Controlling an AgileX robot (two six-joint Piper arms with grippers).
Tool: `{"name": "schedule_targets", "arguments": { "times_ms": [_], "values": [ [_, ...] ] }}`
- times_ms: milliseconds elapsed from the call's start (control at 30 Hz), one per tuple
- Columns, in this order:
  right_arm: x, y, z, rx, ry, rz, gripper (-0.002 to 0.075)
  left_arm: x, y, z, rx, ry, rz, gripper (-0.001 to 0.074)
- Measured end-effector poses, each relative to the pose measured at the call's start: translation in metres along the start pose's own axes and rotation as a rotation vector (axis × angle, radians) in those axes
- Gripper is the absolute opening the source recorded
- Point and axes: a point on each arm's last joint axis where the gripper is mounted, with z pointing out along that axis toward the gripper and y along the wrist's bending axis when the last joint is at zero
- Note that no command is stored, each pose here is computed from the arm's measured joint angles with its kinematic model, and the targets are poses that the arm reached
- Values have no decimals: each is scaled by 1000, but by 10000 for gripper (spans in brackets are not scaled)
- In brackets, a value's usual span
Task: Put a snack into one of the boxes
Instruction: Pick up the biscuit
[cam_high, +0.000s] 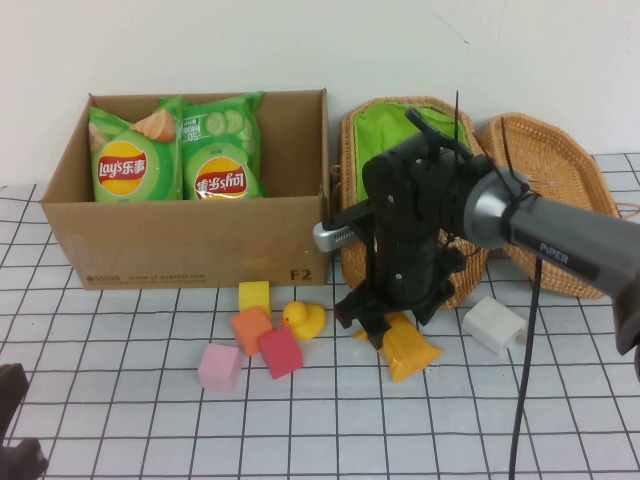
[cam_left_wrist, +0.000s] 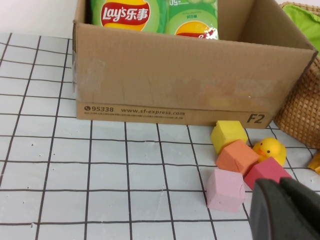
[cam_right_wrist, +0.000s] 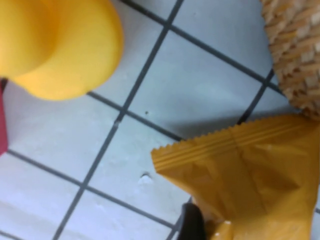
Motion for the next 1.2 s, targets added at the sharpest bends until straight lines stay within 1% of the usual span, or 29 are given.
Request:
{"name": "schedule_targets", "arguments": {
  "times_ms": [267,467,567,700,833,1000,1200],
  "values": [
    [-1,1,0,-11,5,-39,519,0,0,0,1,1,0,-1],
    [-4,6,-11,70,7,-99,521,0,0,0,1,1,0,-1],
    [-10,14,-15,60,-21,-110,522,0,0,0,1,1,0,-1],
    [-16,22,-31,24,-79,-94,522,0,0,0,1,1,0,-1],
    [-17,23,-49,6,-123,-89,522,0,0,0,1,1,0,-1],
    [-16,21,-66,14,-158,-89,522,0,0,0,1,1,0,-1],
    [-16,20,-67,21,-163,-83,521,0,0,0,1,1,0,-1]
  ]
}}
